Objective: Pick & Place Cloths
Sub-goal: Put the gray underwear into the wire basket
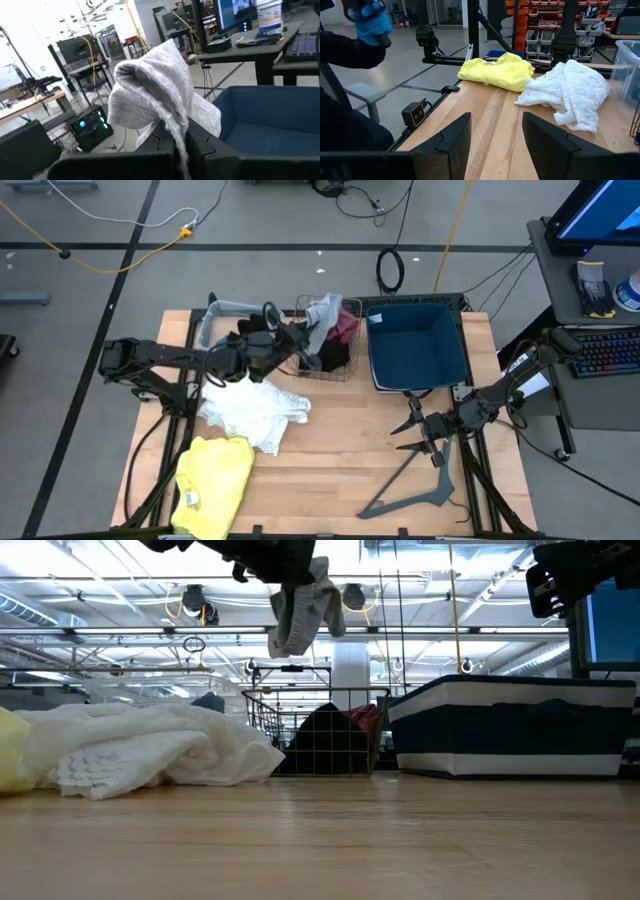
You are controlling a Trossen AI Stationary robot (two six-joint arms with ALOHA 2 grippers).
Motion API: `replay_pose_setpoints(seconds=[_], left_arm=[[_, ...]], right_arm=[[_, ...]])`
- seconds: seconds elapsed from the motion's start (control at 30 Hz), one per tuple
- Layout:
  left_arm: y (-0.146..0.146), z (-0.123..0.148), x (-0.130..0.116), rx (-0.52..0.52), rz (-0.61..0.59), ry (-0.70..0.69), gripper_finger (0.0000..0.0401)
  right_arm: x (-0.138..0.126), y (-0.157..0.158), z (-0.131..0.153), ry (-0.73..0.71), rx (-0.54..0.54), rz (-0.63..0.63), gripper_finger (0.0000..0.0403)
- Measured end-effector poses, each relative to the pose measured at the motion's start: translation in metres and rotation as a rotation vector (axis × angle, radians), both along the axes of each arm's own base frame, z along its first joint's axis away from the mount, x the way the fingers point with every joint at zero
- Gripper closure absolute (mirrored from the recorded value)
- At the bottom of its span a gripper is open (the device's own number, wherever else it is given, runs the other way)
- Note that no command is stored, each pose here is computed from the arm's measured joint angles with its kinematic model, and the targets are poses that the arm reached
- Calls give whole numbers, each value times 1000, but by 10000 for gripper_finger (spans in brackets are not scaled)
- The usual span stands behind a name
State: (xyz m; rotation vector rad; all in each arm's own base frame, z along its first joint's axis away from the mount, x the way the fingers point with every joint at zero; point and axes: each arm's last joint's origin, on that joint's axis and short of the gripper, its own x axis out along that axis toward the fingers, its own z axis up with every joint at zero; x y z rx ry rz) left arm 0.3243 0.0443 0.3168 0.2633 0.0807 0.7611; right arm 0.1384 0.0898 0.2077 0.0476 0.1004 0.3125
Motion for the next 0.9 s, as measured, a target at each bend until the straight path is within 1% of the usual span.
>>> replay_pose_setpoints(seconds=[0.17,0.57,0.67,0.73,0.9], left_arm=[[6,0,-1,-24,18,-23,398],[9,0,-1,-40,24,-37,398],[13,-1,-2,-63,38,-47,398],[18,1,-2,-85,52,-24,398],[30,17,1,-191,73,51,398]], right_arm=[[0,0,0,0,0,-1,234],[0,0,0,0,0,-1,234],[0,0,0,0,0,-1,234],[0,0,0,0,0,-1,234],[0,0,0,-3,-6,0,234]])
